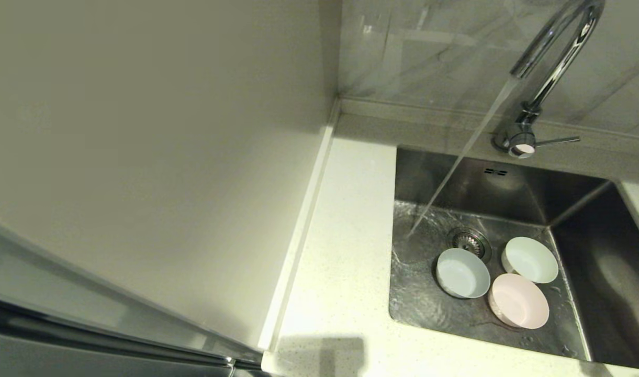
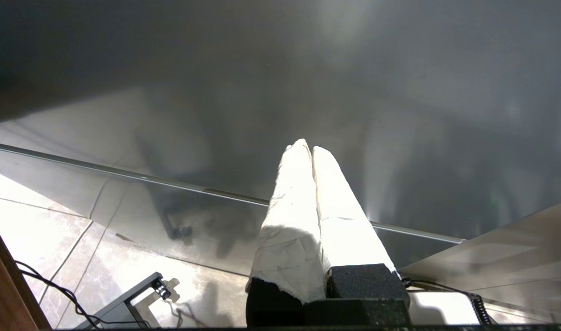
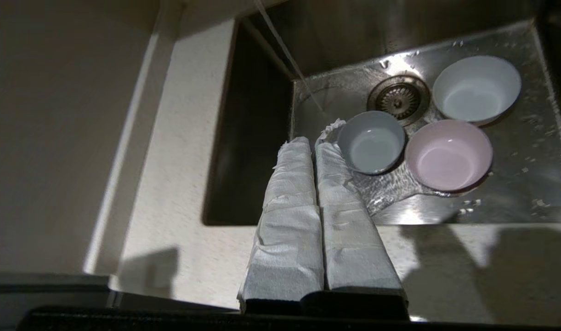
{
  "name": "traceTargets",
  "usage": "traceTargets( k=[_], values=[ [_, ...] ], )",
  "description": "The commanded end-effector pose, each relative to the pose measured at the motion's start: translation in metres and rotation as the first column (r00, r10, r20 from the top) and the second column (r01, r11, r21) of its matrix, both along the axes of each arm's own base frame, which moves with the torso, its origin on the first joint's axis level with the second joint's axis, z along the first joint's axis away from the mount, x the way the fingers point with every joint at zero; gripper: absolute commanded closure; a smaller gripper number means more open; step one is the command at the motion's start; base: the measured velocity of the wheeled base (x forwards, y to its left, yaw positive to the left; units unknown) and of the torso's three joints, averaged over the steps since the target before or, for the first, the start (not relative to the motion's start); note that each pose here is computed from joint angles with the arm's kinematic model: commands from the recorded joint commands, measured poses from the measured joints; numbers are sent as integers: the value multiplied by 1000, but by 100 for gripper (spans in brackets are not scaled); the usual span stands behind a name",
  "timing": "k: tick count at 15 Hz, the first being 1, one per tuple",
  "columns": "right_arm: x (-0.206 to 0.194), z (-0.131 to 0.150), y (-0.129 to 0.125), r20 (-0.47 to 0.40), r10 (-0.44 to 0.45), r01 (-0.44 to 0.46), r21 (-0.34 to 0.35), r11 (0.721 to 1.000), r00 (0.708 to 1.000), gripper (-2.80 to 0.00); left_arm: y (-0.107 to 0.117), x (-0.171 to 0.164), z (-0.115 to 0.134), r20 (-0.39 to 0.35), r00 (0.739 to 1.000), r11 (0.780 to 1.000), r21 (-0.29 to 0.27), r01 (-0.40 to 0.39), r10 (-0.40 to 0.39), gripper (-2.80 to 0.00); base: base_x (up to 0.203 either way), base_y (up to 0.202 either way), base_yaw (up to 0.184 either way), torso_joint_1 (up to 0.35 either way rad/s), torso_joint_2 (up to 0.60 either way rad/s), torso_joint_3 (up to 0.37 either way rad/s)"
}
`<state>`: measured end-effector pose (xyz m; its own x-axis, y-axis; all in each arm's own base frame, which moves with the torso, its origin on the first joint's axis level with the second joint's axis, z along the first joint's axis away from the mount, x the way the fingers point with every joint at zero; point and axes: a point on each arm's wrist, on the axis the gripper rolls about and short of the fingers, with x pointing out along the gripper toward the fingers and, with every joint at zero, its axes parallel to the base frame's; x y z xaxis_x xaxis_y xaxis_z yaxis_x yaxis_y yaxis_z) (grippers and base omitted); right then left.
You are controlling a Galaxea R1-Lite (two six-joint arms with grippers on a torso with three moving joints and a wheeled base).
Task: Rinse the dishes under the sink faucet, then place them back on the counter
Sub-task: Turn off the faucet
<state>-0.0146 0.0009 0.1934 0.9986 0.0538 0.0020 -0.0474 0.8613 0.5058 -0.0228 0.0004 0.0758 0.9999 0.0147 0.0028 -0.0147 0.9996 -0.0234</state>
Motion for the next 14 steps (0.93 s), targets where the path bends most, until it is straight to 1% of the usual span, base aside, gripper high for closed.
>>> traceTargets(
  k=[1,3,8,11,14],
  values=[
    [24,13,0,-91,-1,7,63,998,996,0,0,0,0,3,1000,1000,0,-1,1,0,0,0,0,0,0,0],
    [39,19,0,-115,-6,16,87,996,993,0,0,0,0,4,1000,1000,-1,1,-1,0,0,0,0,0,0,0],
    [87,33,-1,-94,-65,73,90,993,993,0,0,0,0,5,1000,1000,-1,-1,1,0,0,0,0,0,0,0],
    [101,38,-2,-89,-77,85,94,992,993,0,0,0,0,3,1000,1000,0,-1,1,0,0,0,0,0,0,0],
    [112,47,-3,-93,-77,90,143,986,993,0,0,0,0,3,1000,1000,-1,-1,1,0,0,0,0,0,0,0]
  ],
)
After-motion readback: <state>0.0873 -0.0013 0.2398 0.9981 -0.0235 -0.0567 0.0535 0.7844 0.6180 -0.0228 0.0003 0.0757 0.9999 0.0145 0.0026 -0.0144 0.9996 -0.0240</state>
